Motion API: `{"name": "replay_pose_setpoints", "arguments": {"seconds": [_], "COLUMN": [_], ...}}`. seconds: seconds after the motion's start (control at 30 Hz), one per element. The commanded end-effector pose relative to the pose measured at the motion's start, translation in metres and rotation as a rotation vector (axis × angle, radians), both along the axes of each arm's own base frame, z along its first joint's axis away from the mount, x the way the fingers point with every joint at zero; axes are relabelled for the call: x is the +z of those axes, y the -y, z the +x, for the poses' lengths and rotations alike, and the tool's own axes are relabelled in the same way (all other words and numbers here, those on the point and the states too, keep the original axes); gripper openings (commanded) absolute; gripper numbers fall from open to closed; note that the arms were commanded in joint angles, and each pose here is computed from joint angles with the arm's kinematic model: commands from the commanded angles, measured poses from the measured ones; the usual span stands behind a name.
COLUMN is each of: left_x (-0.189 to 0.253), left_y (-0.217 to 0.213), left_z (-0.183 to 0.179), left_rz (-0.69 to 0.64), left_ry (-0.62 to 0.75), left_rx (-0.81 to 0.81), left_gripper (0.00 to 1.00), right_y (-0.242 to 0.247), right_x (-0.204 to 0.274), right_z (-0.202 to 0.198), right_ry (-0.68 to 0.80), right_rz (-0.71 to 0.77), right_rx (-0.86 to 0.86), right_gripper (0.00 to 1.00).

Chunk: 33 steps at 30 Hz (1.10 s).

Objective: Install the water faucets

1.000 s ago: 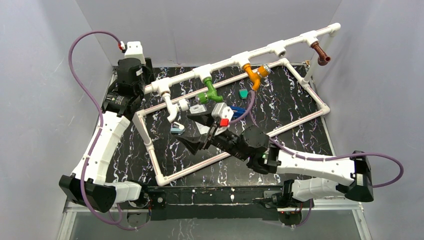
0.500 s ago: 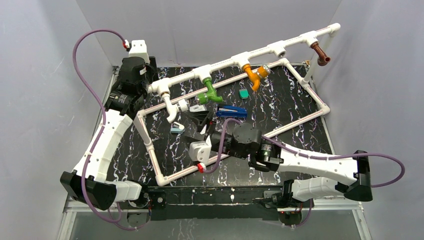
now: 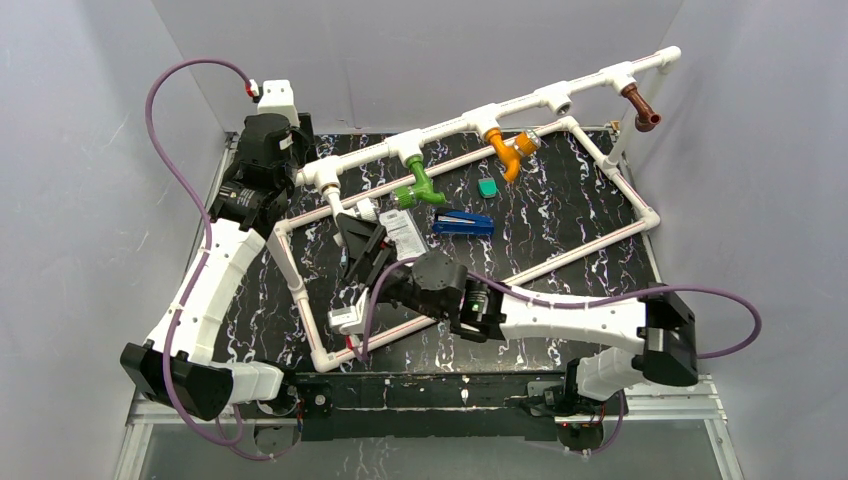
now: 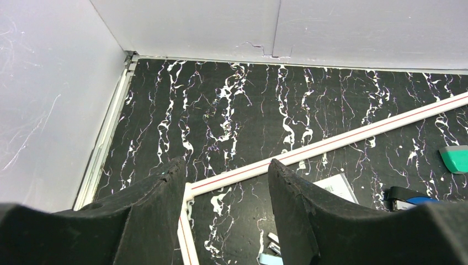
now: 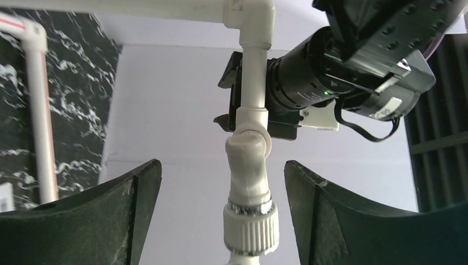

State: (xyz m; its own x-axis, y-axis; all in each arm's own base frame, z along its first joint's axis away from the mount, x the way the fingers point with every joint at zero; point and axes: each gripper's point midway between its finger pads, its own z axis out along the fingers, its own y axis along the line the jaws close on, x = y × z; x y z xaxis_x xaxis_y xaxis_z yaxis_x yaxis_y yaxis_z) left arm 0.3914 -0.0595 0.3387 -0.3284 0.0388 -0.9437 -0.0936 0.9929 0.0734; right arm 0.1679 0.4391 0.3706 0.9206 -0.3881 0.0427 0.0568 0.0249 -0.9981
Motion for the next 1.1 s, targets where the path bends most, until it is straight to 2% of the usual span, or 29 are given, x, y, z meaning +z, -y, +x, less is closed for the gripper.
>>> {"name": "replay_pose_setpoints", "arguments": {"seconds": [0.0, 0.13, 0.27, 0.57, 0.67, 0.77, 0.93, 1.07], "left_x": [-0.106, -0.106, -0.106, -0.106, -0.105, -0.105, -0.105, -0.105], "left_y": [0.018, 0.017, 0.017, 0.018, 0.018, 0.018, 0.018, 0.018], "left_z": [-0.041, -0.042, -0.042, -0.042, -0.042, -0.042, -0.042, -0.042], "left_rz": [0.080, 0.080, 0.079, 0.080, 0.079, 0.081, 0.081, 0.082], "left_ry": [-0.391, -0.388, -0.387, -0.388, -0.385, -0.385, -0.385, -0.386], "left_rx": [-0.105, -0.105, -0.105, -0.107, -0.106, -0.106, -0.108, -0.107], "left_gripper": [0.55, 0.55, 0.55, 0.55, 0.55, 0.55, 0.55, 0.55], "right_y": [0.006, 0.001, -0.001, -0.006, -0.007, -0.006, -0.004, -0.007], "right_x": [0.064, 0.063, 0.062, 0.057, 0.053, 0.050, 0.043, 0.038], "right_z": [0.010, 0.018, 0.024, 0.030, 0.030, 0.035, 0.039, 0.041], "right_ry": [0.133, 0.117, 0.117, 0.085, 0.053, 0.009, -0.094, -0.293], "right_rz": [0.139, 0.146, 0.163, 0.189, 0.205, 0.240, 0.333, 0.481], "right_rx": [-0.085, -0.102, -0.123, -0.135, -0.133, -0.158, -0.170, -0.154], "right_gripper": [0.86, 0.81, 0.72, 0.45, 0.30, 0.03, 0.01, 0.01]}}
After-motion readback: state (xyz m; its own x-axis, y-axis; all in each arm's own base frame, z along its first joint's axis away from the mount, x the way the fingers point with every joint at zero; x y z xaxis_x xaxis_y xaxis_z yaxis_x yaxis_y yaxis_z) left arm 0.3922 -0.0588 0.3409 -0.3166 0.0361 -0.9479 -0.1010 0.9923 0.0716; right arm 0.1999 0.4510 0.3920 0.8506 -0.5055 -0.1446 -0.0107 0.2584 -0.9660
